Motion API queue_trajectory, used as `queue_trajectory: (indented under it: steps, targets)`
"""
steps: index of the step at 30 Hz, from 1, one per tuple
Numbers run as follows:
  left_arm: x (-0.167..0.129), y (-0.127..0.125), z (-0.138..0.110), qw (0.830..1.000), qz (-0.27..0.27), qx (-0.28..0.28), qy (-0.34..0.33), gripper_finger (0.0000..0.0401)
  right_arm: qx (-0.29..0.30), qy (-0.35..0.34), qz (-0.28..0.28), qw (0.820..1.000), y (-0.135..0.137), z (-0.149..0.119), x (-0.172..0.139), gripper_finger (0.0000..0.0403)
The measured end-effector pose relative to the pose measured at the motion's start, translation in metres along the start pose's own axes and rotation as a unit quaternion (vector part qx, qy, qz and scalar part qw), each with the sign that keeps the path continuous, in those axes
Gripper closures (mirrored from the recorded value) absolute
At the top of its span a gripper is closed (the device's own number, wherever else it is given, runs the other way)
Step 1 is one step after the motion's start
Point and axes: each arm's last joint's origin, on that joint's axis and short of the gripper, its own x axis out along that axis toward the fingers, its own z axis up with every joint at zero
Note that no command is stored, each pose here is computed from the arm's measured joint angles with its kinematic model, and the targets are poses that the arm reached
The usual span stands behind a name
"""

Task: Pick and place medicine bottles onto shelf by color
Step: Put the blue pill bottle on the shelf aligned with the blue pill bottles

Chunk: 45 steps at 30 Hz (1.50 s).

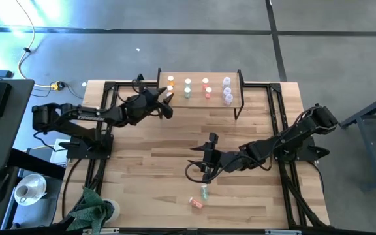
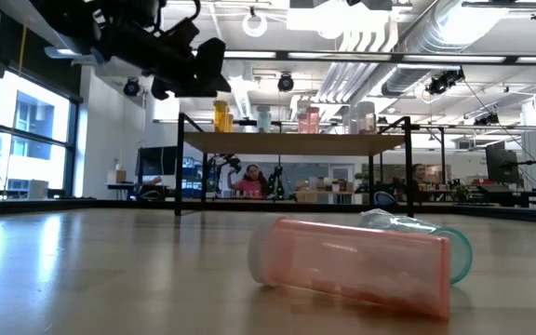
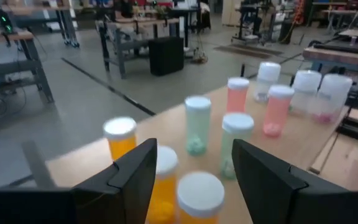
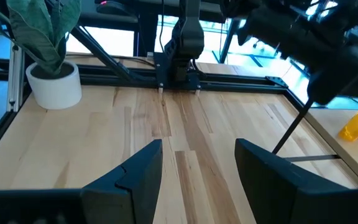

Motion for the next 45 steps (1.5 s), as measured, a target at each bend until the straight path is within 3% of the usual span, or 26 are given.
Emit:
queue_trajectory:
  steps: [6,18,27,37,45]
  targets:
    - [-0.016,0.006,0.020,0.999,-0.013,-0.016,-0.030,0.0201,-0.006,0.010,-0.001,1.000,0.000,-0.002,0.000,0.0210]
    - [-0.075,0.016,0.039,0.994,-0.112,0.007,0.002,0.0201,0.072,0.035,-0.001,0.997,0.000,-0.008,0.000,0.0210]
    - [-0.096,0.006,0.023,0.975,-0.201,0.027,0.092,0.0201,0.083,0.035,0.000,0.996,0.000,-0.008,0.000,0.0210]
    - [-0.090,-0.043,-0.002,0.956,-0.263,0.055,0.121,0.0201,0.086,0.037,0.015,0.995,0.008,-0.001,-0.007,0.0210]
    - [-0.085,-0.070,-0.026,0.931,-0.319,0.083,0.156,0.0201,0.151,0.069,0.052,0.985,0.022,-0.005,-0.017,0.0210]
